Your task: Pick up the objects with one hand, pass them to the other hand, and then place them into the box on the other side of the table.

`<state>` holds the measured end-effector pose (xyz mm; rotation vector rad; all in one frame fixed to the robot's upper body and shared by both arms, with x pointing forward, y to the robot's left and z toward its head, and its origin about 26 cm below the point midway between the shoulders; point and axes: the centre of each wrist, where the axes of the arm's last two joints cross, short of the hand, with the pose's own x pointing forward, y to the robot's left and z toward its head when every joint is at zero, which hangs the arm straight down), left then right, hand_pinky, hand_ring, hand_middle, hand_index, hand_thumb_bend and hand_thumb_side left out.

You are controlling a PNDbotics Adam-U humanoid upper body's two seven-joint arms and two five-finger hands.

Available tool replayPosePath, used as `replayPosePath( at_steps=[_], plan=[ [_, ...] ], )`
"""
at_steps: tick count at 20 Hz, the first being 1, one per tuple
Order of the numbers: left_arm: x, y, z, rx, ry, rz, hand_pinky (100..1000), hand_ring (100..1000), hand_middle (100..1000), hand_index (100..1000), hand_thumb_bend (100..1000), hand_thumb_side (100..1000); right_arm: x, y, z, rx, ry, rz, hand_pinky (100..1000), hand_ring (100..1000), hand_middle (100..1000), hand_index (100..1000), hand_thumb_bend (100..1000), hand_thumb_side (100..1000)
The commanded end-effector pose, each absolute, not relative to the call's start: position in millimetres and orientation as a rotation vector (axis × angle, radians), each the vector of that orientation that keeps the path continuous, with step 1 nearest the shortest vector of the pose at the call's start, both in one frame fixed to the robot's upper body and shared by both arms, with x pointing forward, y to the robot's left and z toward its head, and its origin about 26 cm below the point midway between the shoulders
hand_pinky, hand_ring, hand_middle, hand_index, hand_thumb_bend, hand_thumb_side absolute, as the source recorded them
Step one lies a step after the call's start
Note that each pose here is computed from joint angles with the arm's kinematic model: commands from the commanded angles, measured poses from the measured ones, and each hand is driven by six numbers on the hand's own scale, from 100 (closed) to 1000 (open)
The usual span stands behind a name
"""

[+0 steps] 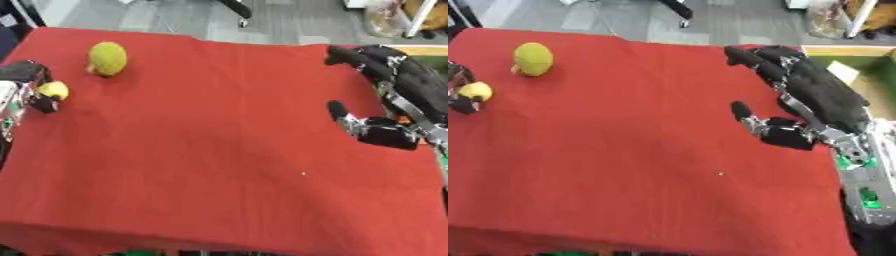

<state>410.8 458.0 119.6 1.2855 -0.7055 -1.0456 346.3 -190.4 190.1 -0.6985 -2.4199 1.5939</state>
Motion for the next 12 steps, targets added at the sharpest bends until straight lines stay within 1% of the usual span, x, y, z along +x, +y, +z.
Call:
replayPosePath(
  at_steps=[1,2,5,9,12],
  plan=[
    [410.2,462.6,137.7,1.279,-0.769,-1.016,640,516,481,578,123,100,346.1,-189.4,195.5,-0.699,-2.442,1.595,825,787,777,1000,145,100],
    [410.9,459.8,142.3,1.265,-0.807,-1.012,638,508,469,560,106,100,346.2,-189.1,195.4,-0.696,-2.443,1.597,825,786,777,1000,143,100],
    [411.5,444.6,167.3,1.192,-0.992,-1.019,642,501,460,544,100,100,346.1,-187.9,196.0,-0.69,-2.449,1.604,825,786,777,1000,149,100],
    [406.6,410.0,201.9,1.019,-1.256,-1.104,653,501,457,535,100,100,345.0,-185.0,198.2,-0.678,-2.464,1.622,828,787,780,1000,173,100],
    [401.3,398.2,213.6,0.932,-1.32,-1.12,653,501,457,535,100,100,344.5,-184.1,199.0,-0.675,-2.468,1.629,828,787,780,1000,173,100]
  ],
)
